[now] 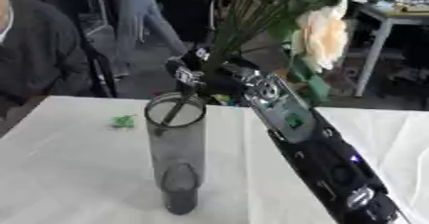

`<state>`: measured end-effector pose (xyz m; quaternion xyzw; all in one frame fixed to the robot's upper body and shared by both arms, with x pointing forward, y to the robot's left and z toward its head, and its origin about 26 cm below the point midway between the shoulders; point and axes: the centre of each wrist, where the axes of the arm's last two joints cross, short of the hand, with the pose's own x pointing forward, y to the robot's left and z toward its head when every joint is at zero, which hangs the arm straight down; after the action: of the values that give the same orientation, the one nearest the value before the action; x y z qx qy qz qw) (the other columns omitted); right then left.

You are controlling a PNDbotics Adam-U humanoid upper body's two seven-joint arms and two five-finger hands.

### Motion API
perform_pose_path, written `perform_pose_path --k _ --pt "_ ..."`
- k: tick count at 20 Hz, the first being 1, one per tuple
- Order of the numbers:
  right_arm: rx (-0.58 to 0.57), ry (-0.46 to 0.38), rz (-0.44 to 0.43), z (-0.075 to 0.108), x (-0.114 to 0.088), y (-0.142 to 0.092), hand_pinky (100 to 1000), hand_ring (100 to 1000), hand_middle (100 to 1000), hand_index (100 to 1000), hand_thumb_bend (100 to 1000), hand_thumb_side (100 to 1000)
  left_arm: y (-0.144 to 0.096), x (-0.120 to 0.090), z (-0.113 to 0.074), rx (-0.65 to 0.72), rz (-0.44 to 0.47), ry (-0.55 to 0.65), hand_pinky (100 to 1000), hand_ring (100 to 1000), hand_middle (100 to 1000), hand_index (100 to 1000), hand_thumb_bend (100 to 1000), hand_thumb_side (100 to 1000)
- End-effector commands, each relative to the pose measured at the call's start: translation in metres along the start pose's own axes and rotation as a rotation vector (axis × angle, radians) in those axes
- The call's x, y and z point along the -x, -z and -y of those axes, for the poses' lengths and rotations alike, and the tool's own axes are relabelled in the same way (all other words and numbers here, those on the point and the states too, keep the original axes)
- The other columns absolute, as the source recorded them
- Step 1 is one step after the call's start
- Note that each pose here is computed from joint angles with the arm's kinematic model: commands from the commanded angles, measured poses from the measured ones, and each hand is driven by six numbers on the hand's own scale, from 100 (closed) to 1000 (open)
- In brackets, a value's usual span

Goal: Arrange flowers into the vase.

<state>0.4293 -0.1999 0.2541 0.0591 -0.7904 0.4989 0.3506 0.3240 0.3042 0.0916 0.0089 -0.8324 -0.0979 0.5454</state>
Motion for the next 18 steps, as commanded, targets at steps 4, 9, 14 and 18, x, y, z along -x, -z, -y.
perform_pose_path --k 4,9,14,18 --pt "-0.011 -0.057 0.007 0.0167 -0.0088 -0.0017 207 505 412 471 100 804 0.0031 -0.0053 -0.0062 -0.006 0.016 0.019 761 814 770 805 1000 738" --pt "-0.020 -0.068 0.008 0.0183 -0.0091 -0.0024 260 535 451 509 100 816 0.0028 -0.0046 -0.0068 -0.011 0.014 0.018 761 814 770 805 1000 740" --pt "-0.038 -0.084 0.008 0.0208 -0.0107 -0.0030 302 567 479 538 100 823 0.0022 -0.0037 -0.0077 -0.015 0.011 0.020 761 814 770 804 1000 743" --pt "-0.056 -0.099 0.009 0.0234 -0.0124 -0.0034 323 582 492 548 100 826 0.0018 -0.0031 -0.0081 -0.017 0.009 0.021 762 814 770 804 1000 742"
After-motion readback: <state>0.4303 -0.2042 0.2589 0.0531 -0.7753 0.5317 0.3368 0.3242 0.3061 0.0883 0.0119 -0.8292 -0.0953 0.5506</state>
